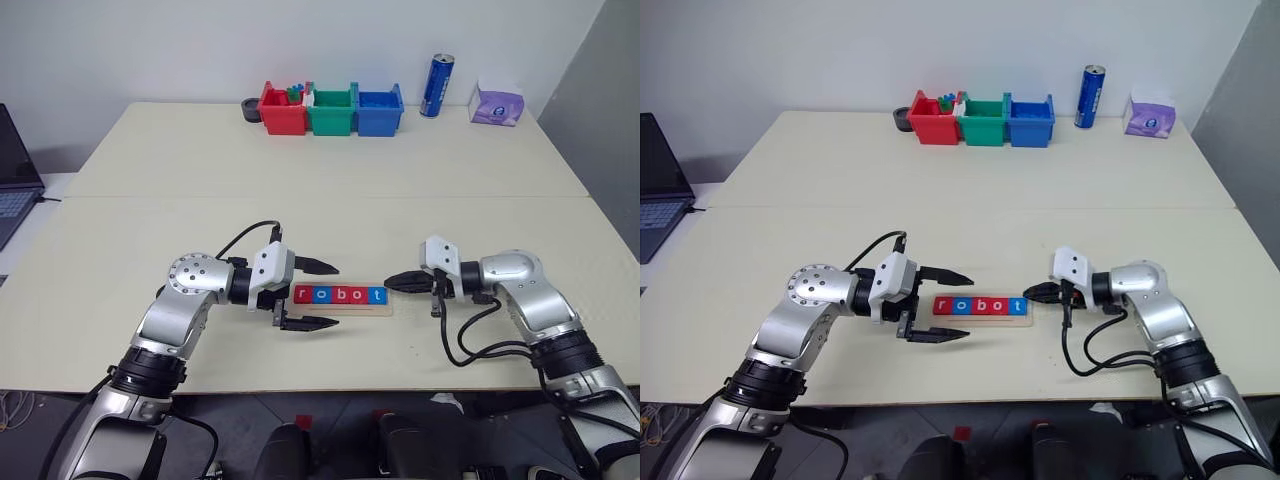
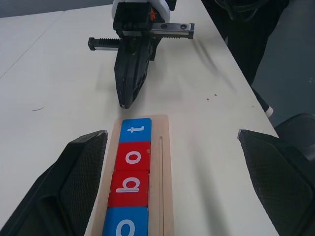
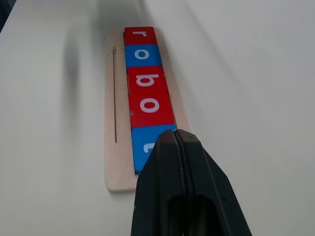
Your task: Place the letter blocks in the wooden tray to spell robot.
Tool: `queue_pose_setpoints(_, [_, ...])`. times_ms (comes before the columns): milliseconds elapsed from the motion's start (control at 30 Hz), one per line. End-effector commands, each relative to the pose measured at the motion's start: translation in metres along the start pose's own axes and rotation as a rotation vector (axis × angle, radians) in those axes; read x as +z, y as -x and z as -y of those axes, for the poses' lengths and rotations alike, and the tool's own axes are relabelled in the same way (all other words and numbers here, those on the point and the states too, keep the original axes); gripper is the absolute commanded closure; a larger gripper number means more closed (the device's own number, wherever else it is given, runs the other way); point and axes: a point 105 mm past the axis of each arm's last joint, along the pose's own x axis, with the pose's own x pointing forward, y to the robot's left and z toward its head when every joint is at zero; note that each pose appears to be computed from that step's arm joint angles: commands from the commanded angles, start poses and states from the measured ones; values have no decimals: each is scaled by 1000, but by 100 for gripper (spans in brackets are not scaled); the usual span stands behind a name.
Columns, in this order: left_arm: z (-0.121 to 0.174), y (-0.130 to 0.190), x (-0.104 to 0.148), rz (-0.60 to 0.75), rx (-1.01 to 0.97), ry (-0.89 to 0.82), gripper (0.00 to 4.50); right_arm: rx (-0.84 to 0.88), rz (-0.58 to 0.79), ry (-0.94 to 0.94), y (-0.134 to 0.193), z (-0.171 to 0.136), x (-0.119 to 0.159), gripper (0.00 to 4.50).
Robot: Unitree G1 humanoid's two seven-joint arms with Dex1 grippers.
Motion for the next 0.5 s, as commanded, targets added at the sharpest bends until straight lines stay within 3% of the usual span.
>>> queue_pose_setpoints(33, [-2, 0, 10, 14, -8, -43, 0, 9, -32, 20, -6, -6, -7, 447])
queue_pose_setpoints(267, [-2, 2, 9, 9, -9, -43, 0, -10, -46, 4, -5, -3, -15, 447])
queue_pose_setpoints(500, [-2, 4, 8, 7, -3, -39, 0, -22, 48, 19, 2, -3, 16, 447])
